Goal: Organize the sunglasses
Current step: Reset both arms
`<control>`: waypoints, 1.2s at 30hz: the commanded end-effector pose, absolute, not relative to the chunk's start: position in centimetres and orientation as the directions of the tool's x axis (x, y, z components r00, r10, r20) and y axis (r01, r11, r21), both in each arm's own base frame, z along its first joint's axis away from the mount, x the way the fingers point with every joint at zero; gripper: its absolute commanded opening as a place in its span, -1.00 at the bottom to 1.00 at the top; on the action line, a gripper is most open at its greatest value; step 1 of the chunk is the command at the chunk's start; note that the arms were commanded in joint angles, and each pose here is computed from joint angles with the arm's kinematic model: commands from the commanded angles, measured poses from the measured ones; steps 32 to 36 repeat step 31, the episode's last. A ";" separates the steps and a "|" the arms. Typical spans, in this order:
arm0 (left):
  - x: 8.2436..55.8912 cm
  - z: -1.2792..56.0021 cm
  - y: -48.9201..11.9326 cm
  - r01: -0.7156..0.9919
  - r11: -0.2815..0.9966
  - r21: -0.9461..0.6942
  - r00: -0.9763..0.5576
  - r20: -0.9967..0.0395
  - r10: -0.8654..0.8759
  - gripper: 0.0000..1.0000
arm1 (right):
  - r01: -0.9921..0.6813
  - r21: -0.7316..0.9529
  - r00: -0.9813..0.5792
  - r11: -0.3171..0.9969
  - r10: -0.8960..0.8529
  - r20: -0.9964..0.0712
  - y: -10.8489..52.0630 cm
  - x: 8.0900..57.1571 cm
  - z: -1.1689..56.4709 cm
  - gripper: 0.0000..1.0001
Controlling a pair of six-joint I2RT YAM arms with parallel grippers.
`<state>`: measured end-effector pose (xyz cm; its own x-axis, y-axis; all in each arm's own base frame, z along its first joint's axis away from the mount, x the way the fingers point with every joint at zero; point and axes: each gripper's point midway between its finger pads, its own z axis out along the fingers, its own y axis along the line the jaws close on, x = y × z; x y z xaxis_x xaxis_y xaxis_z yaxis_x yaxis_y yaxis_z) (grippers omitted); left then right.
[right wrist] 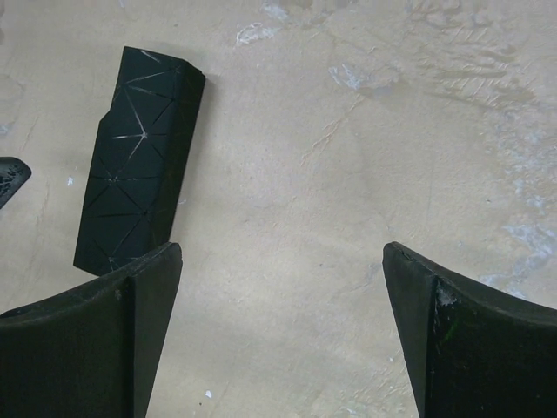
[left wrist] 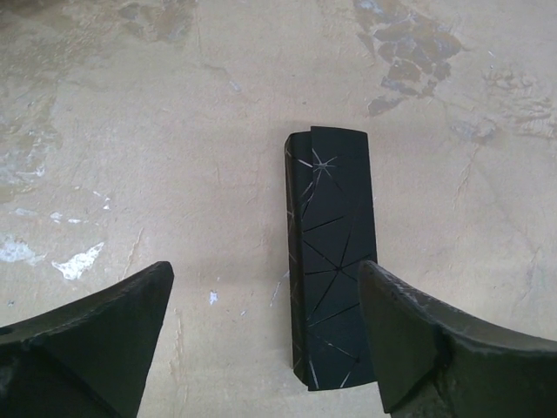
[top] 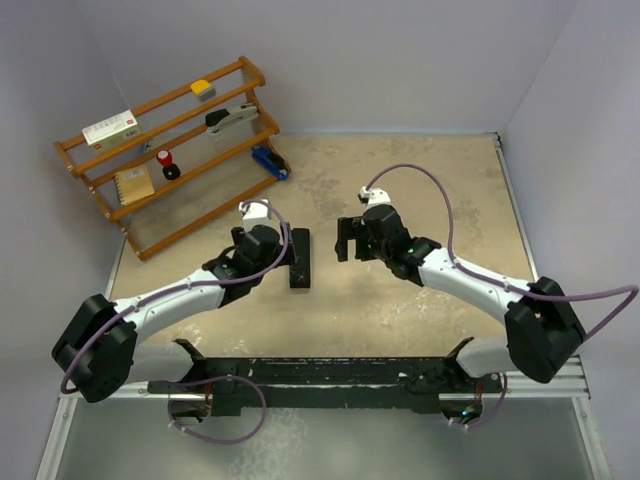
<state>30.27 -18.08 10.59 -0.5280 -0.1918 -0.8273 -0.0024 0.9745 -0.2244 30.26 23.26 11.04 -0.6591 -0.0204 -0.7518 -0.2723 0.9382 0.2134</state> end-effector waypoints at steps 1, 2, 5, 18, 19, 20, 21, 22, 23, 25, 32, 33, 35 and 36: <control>31.3 13.3 -18.1 -0.019 0.972 -0.232 -0.475 -0.854 -0.213 0.86 | -0.277 0.196 -0.613 0.941 -0.016 -0.790 22.6 30.2 12.9 0.98; 31.3 13.2 -18.1 -0.024 0.975 -0.223 -0.482 -0.852 -0.206 0.96 | -0.279 0.198 -0.609 0.940 -0.013 -0.793 22.5 30.1 13.1 0.98; 31.5 13.1 -18.0 -0.041 0.975 -0.216 -0.485 -0.849 -0.209 0.99 | -0.278 0.202 -0.598 0.939 -0.005 -0.801 22.2 29.9 13.5 0.98; 31.2 14.2 -18.3 -0.014 0.959 -0.284 -0.448 -0.855 -0.260 0.99 | -0.265 0.193 -0.580 0.945 0.004 -0.815 21.1 29.3 14.3 0.98; 31.2 14.2 -18.3 -0.014 0.959 -0.284 -0.449 -0.855 -0.260 0.99 | -0.261 0.189 -0.579 0.947 0.003 -0.815 21.0 29.3 14.3 0.98; 31.2 14.2 -18.3 -0.012 0.959 -0.284 -0.448 -0.856 -0.259 0.99 | -0.258 0.188 -0.577 0.948 0.005 -0.817 20.9 29.3 14.4 0.98; 31.2 14.2 -18.2 -0.015 0.959 -0.284 -0.446 -0.856 -0.261 0.99 | -0.252 0.186 -0.576 0.950 0.007 -0.817 20.8 29.3 14.4 0.98; 31.2 14.3 -18.3 -0.013 0.958 -0.286 -0.444 -0.857 -0.262 0.99 | -0.251 0.186 -0.575 0.950 0.008 -0.818 20.7 29.3 14.5 0.98; 31.2 14.3 -18.3 -0.012 0.959 -0.285 -0.445 -0.857 -0.260 0.99 | -0.250 0.185 -0.574 0.950 0.008 -0.819 20.7 29.3 14.5 0.98; 31.2 14.3 -18.3 -0.008 0.959 -0.285 -0.447 -0.857 -0.258 0.99 | -0.248 0.186 -0.576 0.951 0.010 -0.817 20.7 29.3 14.4 0.98; 31.1 14.2 -18.3 -0.007 0.960 -0.280 -0.452 -0.856 -0.253 0.99 | -0.247 0.189 -0.580 0.950 0.011 -0.814 20.8 29.3 14.4 0.98; 31.1 14.2 -18.3 -0.007 0.960 -0.280 -0.452 -0.856 -0.253 0.99 | -0.247 0.189 -0.580 0.950 0.011 -0.814 20.8 29.3 14.4 0.98; 31.1 14.2 -18.3 -0.007 0.960 -0.280 -0.452 -0.856 -0.253 0.99 | -0.247 0.189 -0.580 0.950 0.011 -0.814 20.8 29.3 14.4 0.98; 31.1 14.2 -18.3 -0.007 0.960 -0.280 -0.452 -0.856 -0.253 0.99 | -0.247 0.189 -0.580 0.950 0.011 -0.814 20.8 29.3 14.4 0.98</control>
